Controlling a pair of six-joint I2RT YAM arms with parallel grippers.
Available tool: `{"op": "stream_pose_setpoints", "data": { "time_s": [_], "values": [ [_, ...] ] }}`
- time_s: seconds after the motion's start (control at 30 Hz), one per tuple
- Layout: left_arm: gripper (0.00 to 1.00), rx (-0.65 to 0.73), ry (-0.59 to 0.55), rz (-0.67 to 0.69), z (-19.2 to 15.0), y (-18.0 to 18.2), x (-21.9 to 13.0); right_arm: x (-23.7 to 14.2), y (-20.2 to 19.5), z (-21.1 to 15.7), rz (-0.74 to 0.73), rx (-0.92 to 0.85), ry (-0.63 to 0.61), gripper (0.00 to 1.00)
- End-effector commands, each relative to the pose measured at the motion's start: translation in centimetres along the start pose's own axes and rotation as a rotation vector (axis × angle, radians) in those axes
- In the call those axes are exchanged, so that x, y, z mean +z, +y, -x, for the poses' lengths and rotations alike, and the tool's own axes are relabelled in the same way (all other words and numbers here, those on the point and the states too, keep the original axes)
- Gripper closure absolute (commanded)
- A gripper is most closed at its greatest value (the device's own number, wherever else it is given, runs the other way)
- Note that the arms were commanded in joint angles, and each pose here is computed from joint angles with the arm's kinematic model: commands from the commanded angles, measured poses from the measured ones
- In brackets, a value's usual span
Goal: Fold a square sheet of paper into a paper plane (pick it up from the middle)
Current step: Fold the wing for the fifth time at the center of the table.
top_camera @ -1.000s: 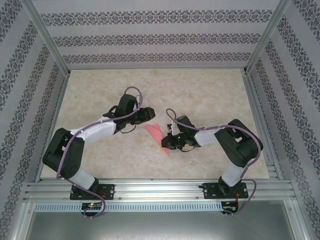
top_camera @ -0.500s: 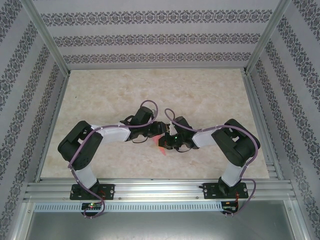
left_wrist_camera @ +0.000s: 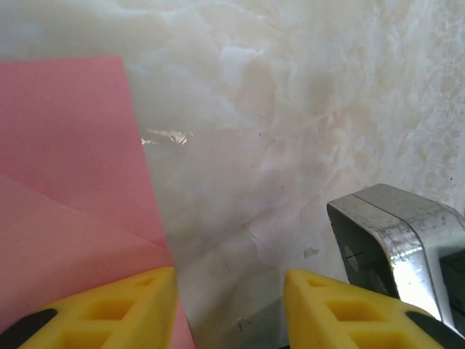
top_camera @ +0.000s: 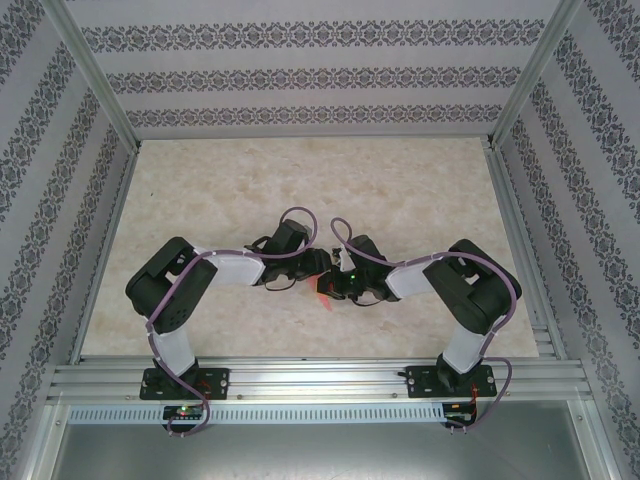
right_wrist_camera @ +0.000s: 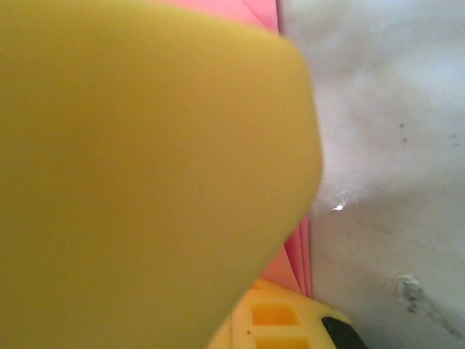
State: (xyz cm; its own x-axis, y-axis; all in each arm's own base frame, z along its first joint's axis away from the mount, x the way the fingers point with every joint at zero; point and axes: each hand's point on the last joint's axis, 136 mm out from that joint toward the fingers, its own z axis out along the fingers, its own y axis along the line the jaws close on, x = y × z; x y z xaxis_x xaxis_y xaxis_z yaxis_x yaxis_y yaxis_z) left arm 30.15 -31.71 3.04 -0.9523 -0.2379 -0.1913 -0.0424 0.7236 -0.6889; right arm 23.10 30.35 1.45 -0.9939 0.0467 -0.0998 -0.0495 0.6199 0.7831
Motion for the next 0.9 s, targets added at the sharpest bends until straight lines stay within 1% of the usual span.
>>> {"op": "stream_pose_setpoints", "data": {
  "time_s": [0.0, 0.23, 0.33, 0.47, 0.67, 0.87],
  "values": [
    [0.57, -0.056, -0.023, 0.118, -0.8, 3.9, 0.4, -0.4, -2.8, -1.6, -0.104, 0.042, 0.006, 0.95],
    [0.58, -0.084, -0.019, 0.150, -1.6, 5.6, 0.5, -0.7, -1.5, -3.3, -0.021, 0.042, 0.039, 0.93],
    [0.58, -0.087, -0.017, 0.151, -1.7, 5.6, 0.5, -0.6, -1.4, -4.6, -0.014, 0.033, 0.092, 0.92],
    [0.59, -0.086, -0.013, 0.158, -1.8, 5.8, 0.5, -0.9, -1.9, -5.7, -0.045, 0.023, 0.112, 0.92],
    [0.59, -0.093, -0.012, 0.168, -1.9, 6.1, 0.5, -1.7, -4.4, -7.6, -0.150, 0.026, 0.151, 0.94],
    [0.59, -0.091, -0.008, 0.162, -1.9, 5.9, 0.5, -2.0, -5.9, -8.9, -0.177, 0.046, 0.173, 0.95]
  ]
}}
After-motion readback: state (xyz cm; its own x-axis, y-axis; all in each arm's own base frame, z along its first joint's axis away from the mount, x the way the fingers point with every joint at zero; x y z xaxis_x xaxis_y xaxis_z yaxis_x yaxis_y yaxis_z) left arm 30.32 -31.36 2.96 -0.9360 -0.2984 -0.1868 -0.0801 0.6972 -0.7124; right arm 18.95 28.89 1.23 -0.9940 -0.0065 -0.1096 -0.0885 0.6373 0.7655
